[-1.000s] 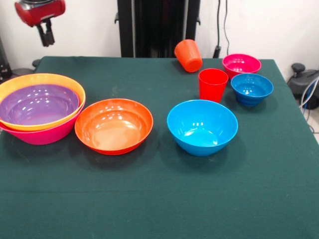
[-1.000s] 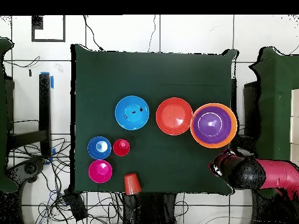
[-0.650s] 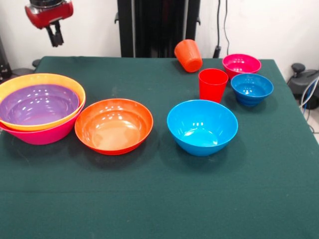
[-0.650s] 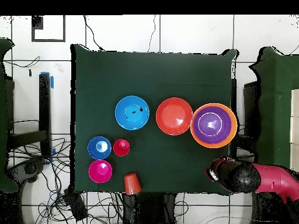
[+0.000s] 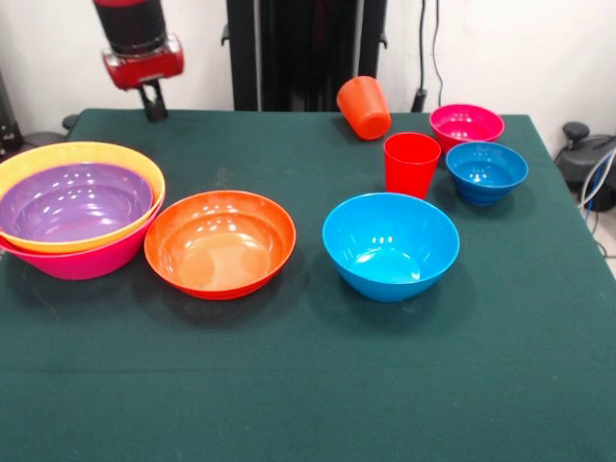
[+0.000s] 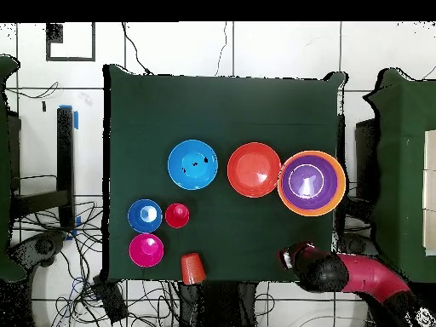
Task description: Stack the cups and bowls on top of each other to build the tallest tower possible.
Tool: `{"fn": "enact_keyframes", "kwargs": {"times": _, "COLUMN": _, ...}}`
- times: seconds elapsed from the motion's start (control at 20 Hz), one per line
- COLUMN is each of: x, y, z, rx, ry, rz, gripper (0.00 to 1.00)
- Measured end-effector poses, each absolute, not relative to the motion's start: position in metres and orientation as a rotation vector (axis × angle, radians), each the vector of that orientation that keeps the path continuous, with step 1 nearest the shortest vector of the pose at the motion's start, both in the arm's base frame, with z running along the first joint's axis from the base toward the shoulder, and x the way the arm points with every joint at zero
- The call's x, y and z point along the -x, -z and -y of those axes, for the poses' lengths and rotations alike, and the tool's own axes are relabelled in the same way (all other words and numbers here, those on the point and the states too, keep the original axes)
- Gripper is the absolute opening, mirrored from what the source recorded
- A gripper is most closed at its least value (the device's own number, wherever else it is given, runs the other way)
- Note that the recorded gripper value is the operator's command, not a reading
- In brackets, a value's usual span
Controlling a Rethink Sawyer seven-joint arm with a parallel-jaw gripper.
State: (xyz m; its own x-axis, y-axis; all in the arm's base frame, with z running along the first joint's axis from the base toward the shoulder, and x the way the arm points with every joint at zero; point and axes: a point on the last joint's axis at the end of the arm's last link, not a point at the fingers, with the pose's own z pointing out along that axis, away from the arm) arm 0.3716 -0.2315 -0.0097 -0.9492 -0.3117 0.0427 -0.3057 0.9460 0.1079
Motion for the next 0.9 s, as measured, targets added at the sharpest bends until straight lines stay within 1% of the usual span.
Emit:
{"fn": "enact_keyframes", "kwargs": {"times": 0.35, "x": -0.337, "y": 0.045, "z": 0.183, "rx": -0.128, "ry": 0.213, "rz": 3.107, "gripper": 0.0}}
{"fn": "enact_keyframes", "kwargs": {"times": 0.45, "x": -0.324, "y": 0.052, "z": 0.163, "rx": -0.017, "ry": 0.233, "rz": 3.122, "gripper": 0.0}}
{"fn": "enact_keyframes", "kwargs": {"times": 0.5, "x": -0.312, "y": 0.056, "z": 0.143, "rx": 0.092, "ry": 0.251, "rz": 3.135, "gripper": 0.0}}
{"fn": "enact_keyframes", "kwargs": {"times": 0.75, "x": -0.296, "y": 0.054, "z": 0.112, "rx": 0.32, "ry": 0.228, "rz": 3.17, "gripper": 0.0}}
{"fn": "enact_keyframes", "kwargs": {"times": 0.8, "x": -0.291, "y": 0.048, "z": 0.095, "rx": 0.431, "ry": 0.198, "rz": 3.18, "gripper": 0.0}}
{"fn": "enact_keyframes", "kwargs": {"times": 0.9, "x": -0.286, "y": 0.041, "z": 0.081, "rx": 0.491, "ry": 0.178, "rz": 3.179, "gripper": 0.0}}
